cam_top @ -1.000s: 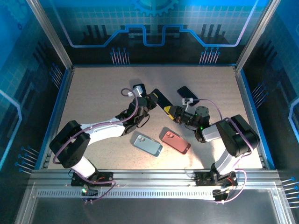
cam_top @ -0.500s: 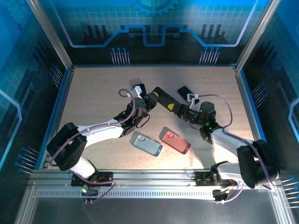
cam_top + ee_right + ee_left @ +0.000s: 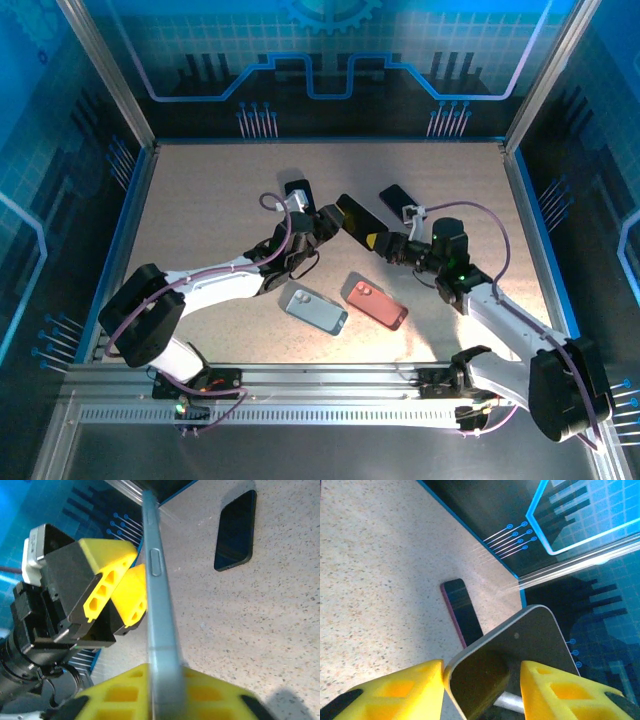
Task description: Put the phone into the phone case
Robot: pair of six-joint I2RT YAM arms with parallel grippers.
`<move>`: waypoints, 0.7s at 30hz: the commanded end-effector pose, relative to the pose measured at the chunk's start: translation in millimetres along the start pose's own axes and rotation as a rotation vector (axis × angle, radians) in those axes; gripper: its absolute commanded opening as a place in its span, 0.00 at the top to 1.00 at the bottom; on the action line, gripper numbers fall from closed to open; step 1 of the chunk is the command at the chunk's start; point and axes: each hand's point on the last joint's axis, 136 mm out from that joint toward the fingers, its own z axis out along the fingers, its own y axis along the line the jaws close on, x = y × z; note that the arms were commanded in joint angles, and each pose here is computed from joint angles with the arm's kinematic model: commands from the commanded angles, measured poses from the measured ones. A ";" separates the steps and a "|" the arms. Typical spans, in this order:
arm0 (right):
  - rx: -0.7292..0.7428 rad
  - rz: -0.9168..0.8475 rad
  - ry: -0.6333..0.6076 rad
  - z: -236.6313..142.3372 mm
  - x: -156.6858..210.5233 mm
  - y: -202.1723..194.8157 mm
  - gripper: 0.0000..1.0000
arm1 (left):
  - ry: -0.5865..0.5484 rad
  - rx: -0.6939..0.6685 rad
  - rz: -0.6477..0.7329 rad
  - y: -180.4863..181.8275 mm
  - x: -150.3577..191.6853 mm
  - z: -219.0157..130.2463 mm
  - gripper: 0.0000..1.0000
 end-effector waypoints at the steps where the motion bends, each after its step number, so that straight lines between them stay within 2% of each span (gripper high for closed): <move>1: 0.002 -0.058 0.012 -4.6 -2.2 11.1 1.00 | -0.002 -0.012 0.042 3.7 1.8 -1.1 0.54; 14: 0.064 -0.051 0.051 -13.7 5.6 0.1 1.00 | 0.027 -0.086 0.100 21.3 6.1 -10.8 0.54; 19: 0.173 -0.034 0.099 -30.5 15.0 -15.5 1.00 | 0.143 -0.188 0.197 44.1 22.2 -23.2 0.71; 21: 0.227 -0.035 0.106 -41.1 18.2 -22.3 1.00 | 0.219 -0.207 0.229 52.8 36.0 -28.2 0.81</move>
